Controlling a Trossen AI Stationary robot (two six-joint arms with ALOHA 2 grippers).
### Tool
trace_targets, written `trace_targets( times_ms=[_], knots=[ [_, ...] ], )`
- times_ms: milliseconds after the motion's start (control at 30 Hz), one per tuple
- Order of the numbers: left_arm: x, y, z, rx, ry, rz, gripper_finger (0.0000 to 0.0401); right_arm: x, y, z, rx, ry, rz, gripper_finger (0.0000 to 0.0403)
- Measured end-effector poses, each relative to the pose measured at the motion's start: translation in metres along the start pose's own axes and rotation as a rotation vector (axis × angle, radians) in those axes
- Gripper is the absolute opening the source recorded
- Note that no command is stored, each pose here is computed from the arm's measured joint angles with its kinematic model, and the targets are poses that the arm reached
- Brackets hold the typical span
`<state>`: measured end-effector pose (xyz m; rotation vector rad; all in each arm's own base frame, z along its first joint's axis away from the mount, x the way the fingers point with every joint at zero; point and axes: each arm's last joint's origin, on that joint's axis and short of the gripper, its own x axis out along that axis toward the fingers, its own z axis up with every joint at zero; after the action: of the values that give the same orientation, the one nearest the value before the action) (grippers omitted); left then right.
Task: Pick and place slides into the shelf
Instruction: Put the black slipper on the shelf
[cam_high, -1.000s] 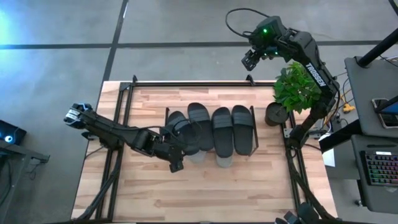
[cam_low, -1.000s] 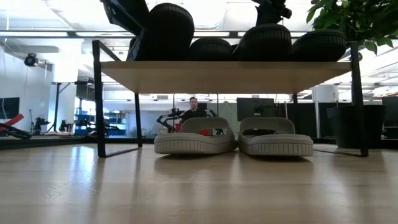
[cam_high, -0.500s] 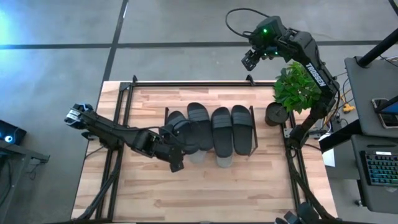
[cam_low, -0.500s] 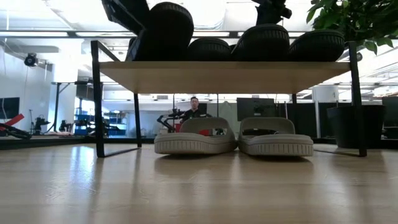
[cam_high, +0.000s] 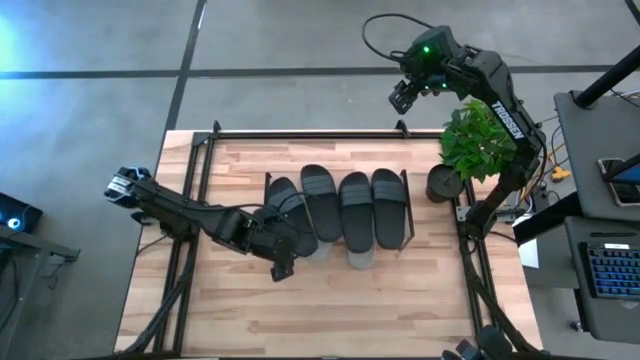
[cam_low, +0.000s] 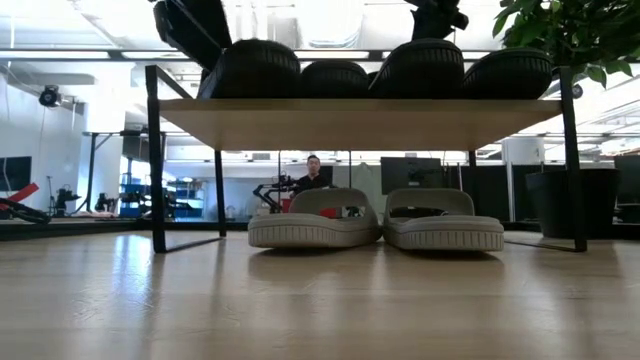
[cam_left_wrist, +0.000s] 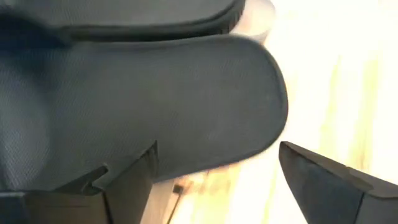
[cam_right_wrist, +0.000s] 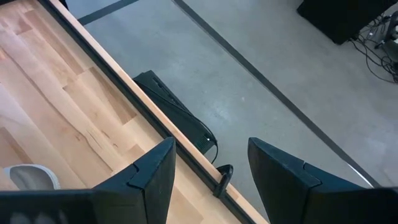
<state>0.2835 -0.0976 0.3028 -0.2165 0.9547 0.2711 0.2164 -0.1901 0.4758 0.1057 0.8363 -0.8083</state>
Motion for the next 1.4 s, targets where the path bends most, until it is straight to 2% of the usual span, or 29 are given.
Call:
trace_targets(
  times_ms=[233, 467, 633, 800, 967, 1067, 1200, 1400],
  knots=[
    [-0.021, 0.004, 0.004, -0.002, -0.034, -0.077, 0.0334, 0.000, 0.000, 0.000, 0.003, 0.000, 0.000, 0.0194],
    [-0.045, 0.006, 0.014, -0.059, -0.105, -0.147, 0.0317, 0.000, 0.000, 0.000, 0.004, 0.000, 0.000, 0.0194],
    [-0.045, -0.006, 0.023, -0.069, -0.124, -0.304, 0.0256, 0.000, 0.000, 0.000, 0.006, 0.000, 0.000, 0.0194],
    [-0.024, -0.020, 0.023, -0.032, -0.040, -0.403, 0.0150, 0.000, 0.000, 0.000, 0.022, 0.001, 0.000, 0.0194],
    [-0.005, -0.028, 0.023, 0.000, -0.011, -0.390, 0.0052, 0.000, 0.000, 0.000, 0.029, 0.004, 0.000, 0.0194],
    [0.005, -0.033, 0.025, 0.000, -0.014, -0.376, 0.0011, 0.000, 0.000, -0.001, 0.029, 0.006, 0.001, 0.0194],
    [0.016, -0.035, 0.026, -0.004, -0.055, -0.269, 0.0009, 0.000, 0.000, -0.001, 0.029, 0.008, 0.001, 0.0194],
    [0.031, -0.034, 0.019, 0.005, -0.003, -0.169, 0.0010, 0.000, 0.000, -0.001, 0.028, 0.012, 0.001, 0.0194]
  ],
)
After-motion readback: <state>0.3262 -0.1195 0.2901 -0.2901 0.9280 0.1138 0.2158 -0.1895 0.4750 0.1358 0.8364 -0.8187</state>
